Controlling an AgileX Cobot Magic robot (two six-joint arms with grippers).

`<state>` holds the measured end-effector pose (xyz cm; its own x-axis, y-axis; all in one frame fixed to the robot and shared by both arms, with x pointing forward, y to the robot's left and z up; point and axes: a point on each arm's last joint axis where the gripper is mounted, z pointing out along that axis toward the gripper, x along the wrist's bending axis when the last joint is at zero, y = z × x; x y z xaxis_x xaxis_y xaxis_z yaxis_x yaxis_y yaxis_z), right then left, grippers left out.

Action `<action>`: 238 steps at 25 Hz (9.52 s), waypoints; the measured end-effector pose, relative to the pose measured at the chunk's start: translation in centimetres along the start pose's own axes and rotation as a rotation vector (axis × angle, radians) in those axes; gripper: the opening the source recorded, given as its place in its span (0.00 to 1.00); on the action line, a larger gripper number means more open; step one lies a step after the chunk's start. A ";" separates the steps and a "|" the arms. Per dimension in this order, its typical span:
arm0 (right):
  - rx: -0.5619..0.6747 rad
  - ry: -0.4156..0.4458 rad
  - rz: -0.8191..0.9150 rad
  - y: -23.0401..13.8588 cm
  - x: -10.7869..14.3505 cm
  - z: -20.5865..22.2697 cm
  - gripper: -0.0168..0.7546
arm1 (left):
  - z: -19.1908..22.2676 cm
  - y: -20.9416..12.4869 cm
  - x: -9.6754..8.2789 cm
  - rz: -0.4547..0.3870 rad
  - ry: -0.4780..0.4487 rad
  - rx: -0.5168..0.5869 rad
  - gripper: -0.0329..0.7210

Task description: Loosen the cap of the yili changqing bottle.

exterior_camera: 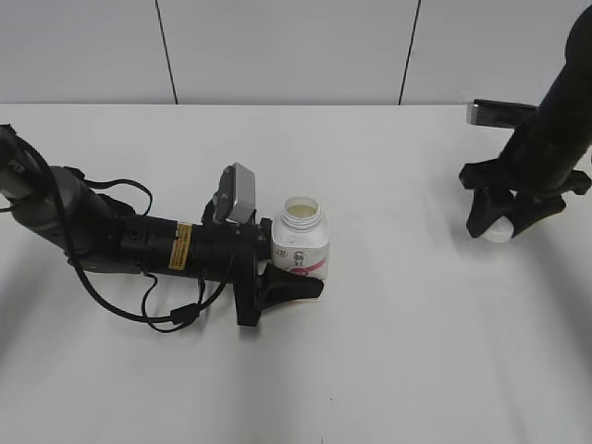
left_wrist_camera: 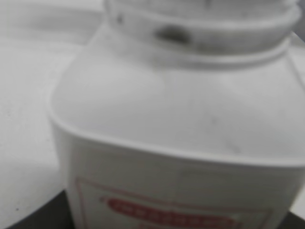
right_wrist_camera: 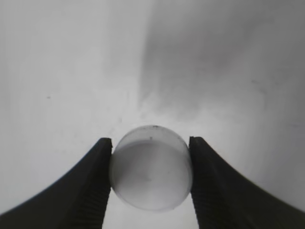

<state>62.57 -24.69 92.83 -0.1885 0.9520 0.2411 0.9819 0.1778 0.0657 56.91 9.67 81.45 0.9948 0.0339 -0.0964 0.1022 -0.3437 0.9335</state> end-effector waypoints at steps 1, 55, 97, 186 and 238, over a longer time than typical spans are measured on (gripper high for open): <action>0.010 -0.014 0.011 -0.3 -0.4 0.2 0.52 | 0.0 0.0 0.0 0.000 0.000 0.000 0.57; 0.007 -0.108 0.036 1.0 -2.4 2.8 0.76 | 0.0 0.0 0.0 0.001 -0.003 0.001 0.57; 0.006 -0.048 0.033 4.1 -0.7 -3.1 0.76 | -0.1 1.0 0.1 -0.040 0.004 -0.072 0.70; -0.282 -0.067 -0.001 -6.6 4.5 -18.2 0.76 | -21.3 16.8 -5.8 -0.983 1.195 0.637 0.53; -0.999 -0.267 -0.210 -39.0 6.5 -14.0 0.76 | -27.7 12.2 -35.3 -0.471 1.202 -0.019 0.53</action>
<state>22.77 -28.95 105.35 -0.2232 0.9714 -0.0809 0.4450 0.1753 0.8782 23.07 30.31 105.81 0.2390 0.9694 -0.0554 0.4312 -0.0549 0.9006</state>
